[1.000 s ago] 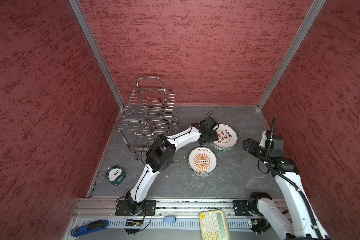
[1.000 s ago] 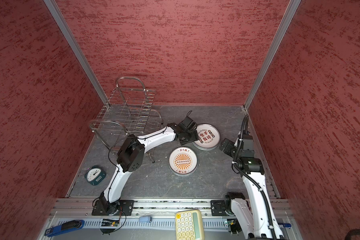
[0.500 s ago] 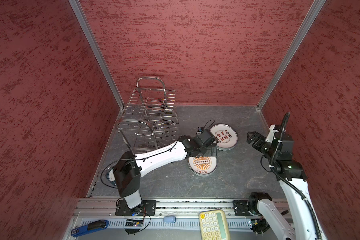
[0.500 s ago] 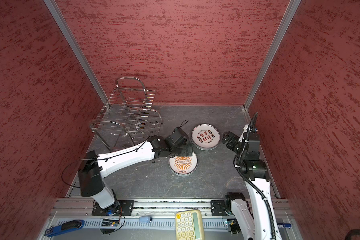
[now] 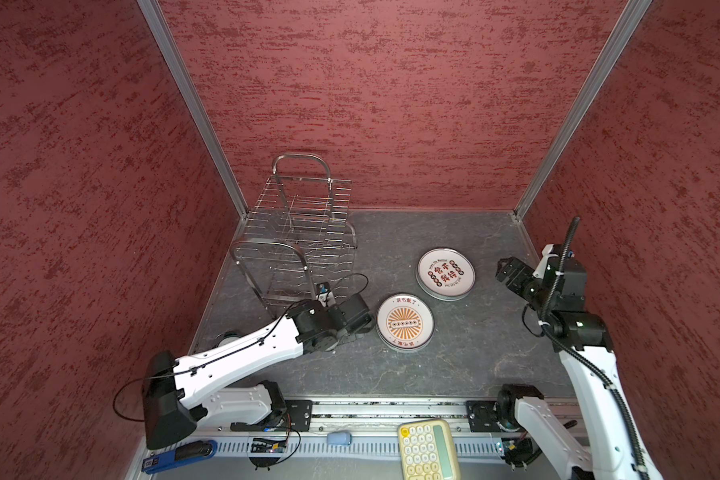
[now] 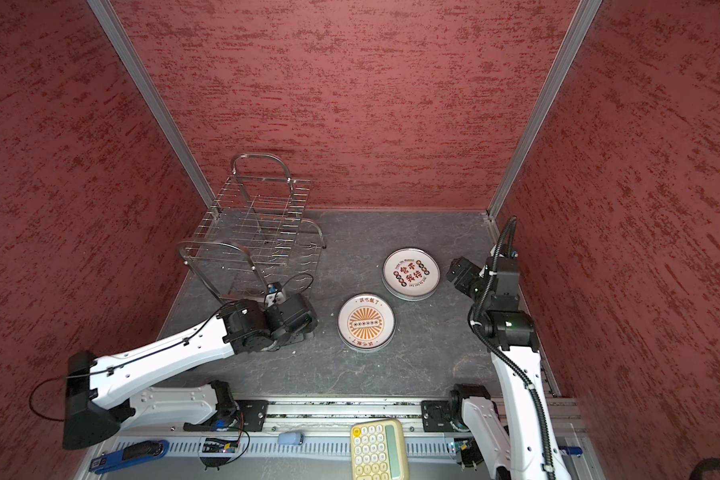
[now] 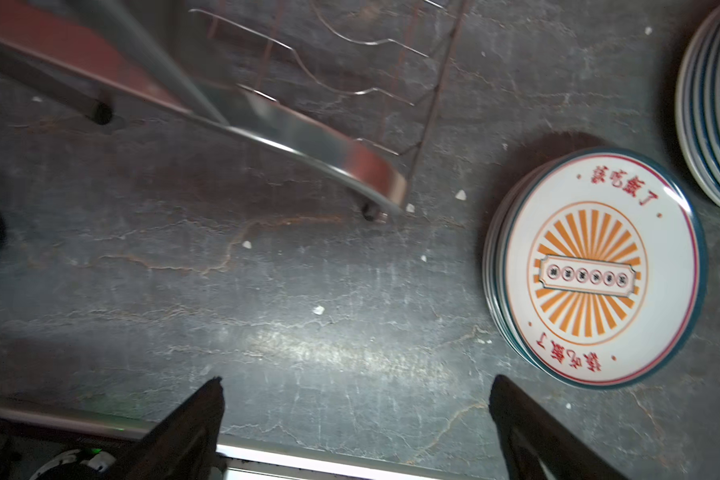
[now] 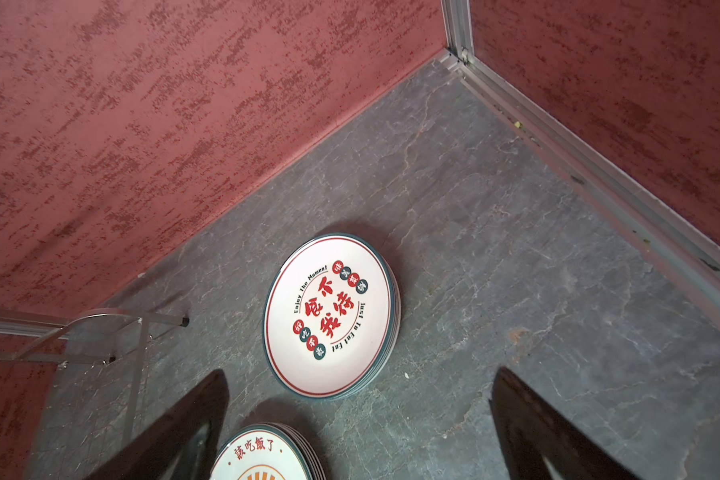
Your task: Unload the plates from the dish rack
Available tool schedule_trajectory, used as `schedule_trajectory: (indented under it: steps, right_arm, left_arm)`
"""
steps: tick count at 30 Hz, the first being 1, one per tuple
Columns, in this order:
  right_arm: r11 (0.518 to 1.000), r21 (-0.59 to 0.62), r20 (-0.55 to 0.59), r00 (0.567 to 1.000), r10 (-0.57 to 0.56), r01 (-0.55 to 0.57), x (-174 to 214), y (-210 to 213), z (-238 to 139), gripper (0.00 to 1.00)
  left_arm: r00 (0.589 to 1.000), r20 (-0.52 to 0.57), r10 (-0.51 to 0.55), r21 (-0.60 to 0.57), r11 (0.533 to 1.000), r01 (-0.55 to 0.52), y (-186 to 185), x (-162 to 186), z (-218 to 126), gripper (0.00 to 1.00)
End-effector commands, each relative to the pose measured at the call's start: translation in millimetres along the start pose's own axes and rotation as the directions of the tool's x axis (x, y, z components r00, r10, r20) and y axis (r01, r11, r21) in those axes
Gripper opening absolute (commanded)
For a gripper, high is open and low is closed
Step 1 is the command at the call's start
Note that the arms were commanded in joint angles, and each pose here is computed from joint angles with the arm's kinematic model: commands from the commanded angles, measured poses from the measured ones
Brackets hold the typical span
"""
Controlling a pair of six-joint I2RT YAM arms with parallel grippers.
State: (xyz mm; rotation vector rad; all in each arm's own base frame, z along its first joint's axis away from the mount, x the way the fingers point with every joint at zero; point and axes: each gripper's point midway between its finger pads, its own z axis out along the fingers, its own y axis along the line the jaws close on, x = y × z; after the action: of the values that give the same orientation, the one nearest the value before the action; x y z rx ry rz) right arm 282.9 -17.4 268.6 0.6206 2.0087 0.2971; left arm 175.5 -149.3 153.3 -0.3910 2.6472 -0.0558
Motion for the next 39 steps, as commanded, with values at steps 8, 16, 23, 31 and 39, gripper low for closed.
schedule_trajectory:
  steps: [8, 16, 23, 31, 39]
  right_arm:
    - [0.992, 0.054, 0.041, 0.992, -0.12, 0.117, -6, -11, 5, 0.99]
    - [0.988, 0.045, -0.147, 0.979, -0.139, 0.147, 27, -4, 35, 0.99]
    - [0.89, -0.06, -0.099, 0.884, -0.457, 0.453, 58, 56, 41, 0.99]
    - [0.883, -0.135, 0.007, 0.891, -0.453, 0.45, 58, 80, 53, 0.99]
    - [0.873, -0.059, 0.095, 0.873, -0.478, 0.484, 44, 74, 58, 0.99]
  left_arm:
    - [0.987, 0.108, -0.118, -0.207, 0.969, 0.138, 75, -25, 17, 0.99]
    - [0.987, 0.111, -0.113, -0.12, 0.985, 0.126, 74, -37, 23, 0.99]
    - [0.967, 0.252, -0.025, -0.059, 0.997, 0.042, 71, -63, 18, 1.0]
    - [0.924, 0.376, 0.073, -0.112, 0.993, -0.033, 65, -96, 17, 1.0]
    - [0.937, 0.342, 0.066, -0.118, 0.993, -0.027, 65, -123, 38, 0.99]
